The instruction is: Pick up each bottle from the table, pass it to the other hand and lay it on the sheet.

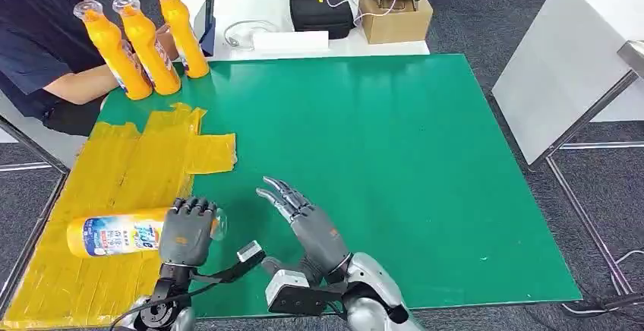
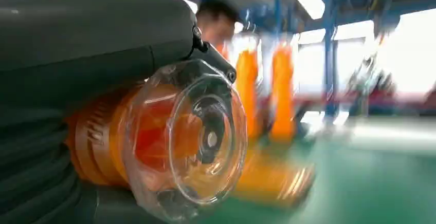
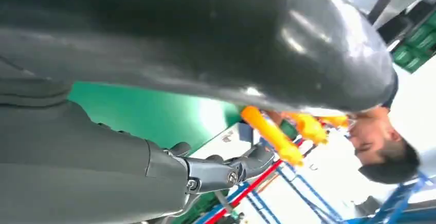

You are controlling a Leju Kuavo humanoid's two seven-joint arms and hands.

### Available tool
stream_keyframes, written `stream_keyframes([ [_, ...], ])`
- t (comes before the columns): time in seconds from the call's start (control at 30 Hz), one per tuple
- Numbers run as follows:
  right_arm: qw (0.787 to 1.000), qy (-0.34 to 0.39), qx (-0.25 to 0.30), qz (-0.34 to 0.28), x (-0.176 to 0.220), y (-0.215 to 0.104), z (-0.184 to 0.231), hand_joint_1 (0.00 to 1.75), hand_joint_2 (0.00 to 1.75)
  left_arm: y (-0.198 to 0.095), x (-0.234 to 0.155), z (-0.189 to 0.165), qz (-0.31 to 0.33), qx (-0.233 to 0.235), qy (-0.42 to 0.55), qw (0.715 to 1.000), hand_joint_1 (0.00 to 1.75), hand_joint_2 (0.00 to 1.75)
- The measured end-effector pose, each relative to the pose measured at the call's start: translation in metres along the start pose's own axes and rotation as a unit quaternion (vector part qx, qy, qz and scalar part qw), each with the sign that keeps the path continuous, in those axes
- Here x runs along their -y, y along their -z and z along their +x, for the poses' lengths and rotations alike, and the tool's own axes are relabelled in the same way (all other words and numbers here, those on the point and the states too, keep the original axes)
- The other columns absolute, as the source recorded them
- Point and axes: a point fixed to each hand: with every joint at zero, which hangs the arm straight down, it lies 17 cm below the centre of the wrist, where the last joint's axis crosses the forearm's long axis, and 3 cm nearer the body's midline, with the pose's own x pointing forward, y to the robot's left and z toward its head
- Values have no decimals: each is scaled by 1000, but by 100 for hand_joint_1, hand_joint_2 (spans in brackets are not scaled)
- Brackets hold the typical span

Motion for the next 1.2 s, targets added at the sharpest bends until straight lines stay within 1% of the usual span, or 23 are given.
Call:
stream_keyframes([
  [0.1, 1000, 1, 8, 7, 0, 5, 3, 0, 0, -16, 44, -11, -52, 14, 21, 998, 175, 175],
  [0.17, 1000, 0, 11, 13, 0, 6, 3, 0, 0, -16, 57, -15, -70, 27, 29, 997, 175, 175],
  [0.3, 1000, -2, 16, 17, 0, 9, 4, 0, 0, -8, 70, -21, -93, 37, 35, 994, 175, 175],
  [0.33, 1000, -3, 15, 18, 0, 9, 3, 0, 0, -7, 72, -22, -97, 39, 35, 994, 33, 175],
  [0.37, 1000, -4, 15, 20, 0, 10, 2, 0, 0, -7, 75, -23, -103, 42, 35, 993, 0, 0],
  [0.57, 999, -4, 16, 29, -4, 9, 0, 0, 0, -4, 82, -28, -118, 52, 34, 991, 0, 0],
  [0.83, 999, -2, 13, 35, -7, 8, -1, 0, 0, -5, 82, -36, -118, 53, 9, 992, 0, 0],
  [1.03, 999, -1, 12, 36, -7, 8, -2, 0, 0, -10, 84, -42, -119, 43, -4, 992, 0, 0],
  [1.1, 999, -1, 11, 36, -8, 7, -3, 0, 0, -16, 83, -36, -113, 51, -32, 992, 0, 0],
  [1.17, 999, -3, 10, 36, -9, 7, -5, 0, 0, -23, 76, -28, -93, 64, -76, 991, 0, 0],
  [1.2, 999, -4, 9, 36, -9, 6, -5, 0, 0, -24, 70, -25, -80, 63, -100, 990, 0, 0],
])
